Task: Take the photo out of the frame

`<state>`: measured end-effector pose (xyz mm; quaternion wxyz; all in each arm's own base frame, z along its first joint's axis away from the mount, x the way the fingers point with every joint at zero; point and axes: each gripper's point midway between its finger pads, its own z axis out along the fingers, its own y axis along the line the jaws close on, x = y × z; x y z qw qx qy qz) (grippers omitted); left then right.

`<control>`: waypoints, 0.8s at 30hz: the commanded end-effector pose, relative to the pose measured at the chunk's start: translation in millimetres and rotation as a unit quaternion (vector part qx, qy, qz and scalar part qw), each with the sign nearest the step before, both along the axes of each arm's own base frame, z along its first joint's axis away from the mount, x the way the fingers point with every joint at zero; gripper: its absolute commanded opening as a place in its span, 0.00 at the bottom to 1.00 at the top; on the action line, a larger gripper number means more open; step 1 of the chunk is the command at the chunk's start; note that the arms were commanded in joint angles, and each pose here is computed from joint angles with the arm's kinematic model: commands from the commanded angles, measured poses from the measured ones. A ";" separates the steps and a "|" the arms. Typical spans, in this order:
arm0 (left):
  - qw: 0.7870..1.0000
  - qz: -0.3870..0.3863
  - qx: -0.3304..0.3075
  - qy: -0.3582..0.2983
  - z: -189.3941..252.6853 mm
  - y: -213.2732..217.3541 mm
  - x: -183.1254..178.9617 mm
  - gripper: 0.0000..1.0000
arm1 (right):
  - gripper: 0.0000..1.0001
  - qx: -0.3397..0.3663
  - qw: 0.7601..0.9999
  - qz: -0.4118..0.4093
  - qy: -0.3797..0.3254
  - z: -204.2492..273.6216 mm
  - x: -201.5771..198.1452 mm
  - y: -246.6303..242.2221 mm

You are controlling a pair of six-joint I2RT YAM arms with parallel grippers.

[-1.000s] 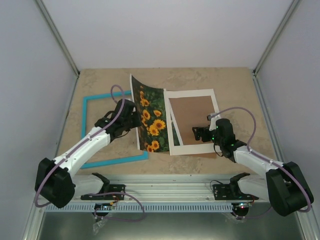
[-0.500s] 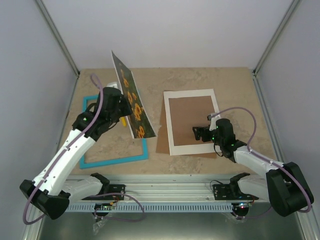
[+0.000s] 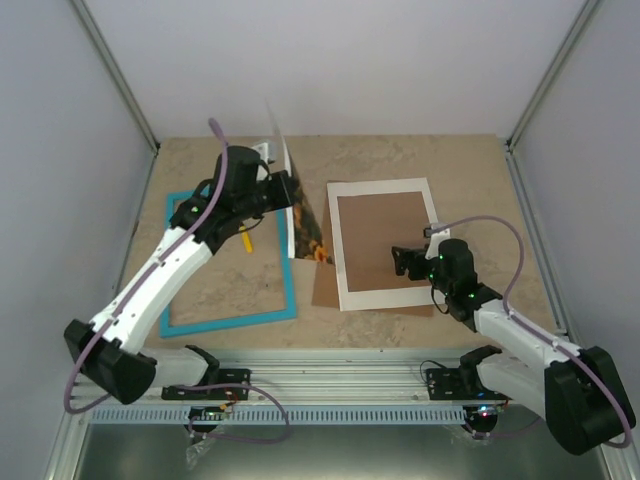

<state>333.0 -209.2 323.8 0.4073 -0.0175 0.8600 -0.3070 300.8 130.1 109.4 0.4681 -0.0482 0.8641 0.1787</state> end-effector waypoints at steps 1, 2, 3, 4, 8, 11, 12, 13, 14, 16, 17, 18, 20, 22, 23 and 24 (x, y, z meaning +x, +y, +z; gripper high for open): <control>0.992 -0.081 -0.088 -0.042 45.9 -53.0 2.7 0.00 | 0.98 -0.008 0.998 -0.051 -0.018 6.5 -3.6 -19.9; 0.991 -0.090 -0.093 -0.047 52.9 -60.8 3.2 0.00 | 0.98 -0.008 0.998 -0.060 -0.024 9.6 -4.2 -23.3; 0.989 -0.099 -0.099 -0.051 58.0 -68.3 3.5 0.00 | 0.98 -0.007 0.997 -0.070 -0.030 12.4 -5.3 -27.2; 0.987 -0.105 -0.105 -0.056 61.8 -73.8 4.6 0.00 | 0.97 -0.007 0.996 -0.082 -0.037 16.1 -6.1 -32.0; 0.981 -0.115 -0.141 -0.063 63.0 -84.5 9.3 0.00 | 0.98 -0.002 0.990 -0.126 -0.061 28.3 -12.8 -50.6; 0.979 -0.108 -0.167 -0.050 40.5 -88.2 12.7 0.00 | 0.98 0.006 0.983 -0.161 -0.084 38.8 -19.3 -65.2; 0.978 -0.103 -0.175 -0.034 25.2 -90.0 14.2 0.00 | 0.98 0.009 0.981 -0.171 -0.091 41.3 -21.6 -69.6; 0.977 -0.104 -0.185 -0.024 12.0 -93.1 14.7 0.00 | 0.98 0.014 0.979 -0.177 -0.101 45.9 -23.8 -72.7; 0.976 -0.102 -0.193 -0.013 -3.0 -94.5 16.2 0.00 | 0.98 0.019 0.977 -0.179 -0.110 48.6 -26.0 -74.5; 0.974 -0.098 -0.202 0.023 -46.1 -98.2 16.2 0.00 | 0.98 0.028 0.976 -0.178 -0.126 53.8 -29.0 -75.3; 0.973 -0.095 -0.206 0.034 -61.2 -99.4 16.9 0.00 | 0.98 0.031 0.975 -0.178 -0.132 56.3 -30.1 -75.7; 0.972 -0.093 -0.209 0.044 -74.5 -100.1 16.5 0.00 | 0.98 0.031 0.974 -0.178 -0.133 56.8 -30.6 -76.2; 0.971 -0.090 -0.214 0.065 -100.5 -101.2 15.3 0.00 | 0.98 0.030 0.975 -0.178 -0.132 56.0 -30.4 -76.1; 0.971 -0.085 -0.208 0.080 -120.1 -101.1 15.5 0.00 | 0.98 0.026 0.976 -0.175 -0.126 53.5 -29.0 -74.5; 0.972 -0.081 -0.201 0.087 -129.5 -99.9 15.5 0.00 | 0.98 0.025 0.977 -0.173 -0.122 52.1 -28.1 -73.3; 0.974 -0.075 -0.192 0.092 -137.7 -98.2 16.1 0.00 | 0.98 0.023 0.978 -0.170 -0.118 50.9 -27.2 -72.0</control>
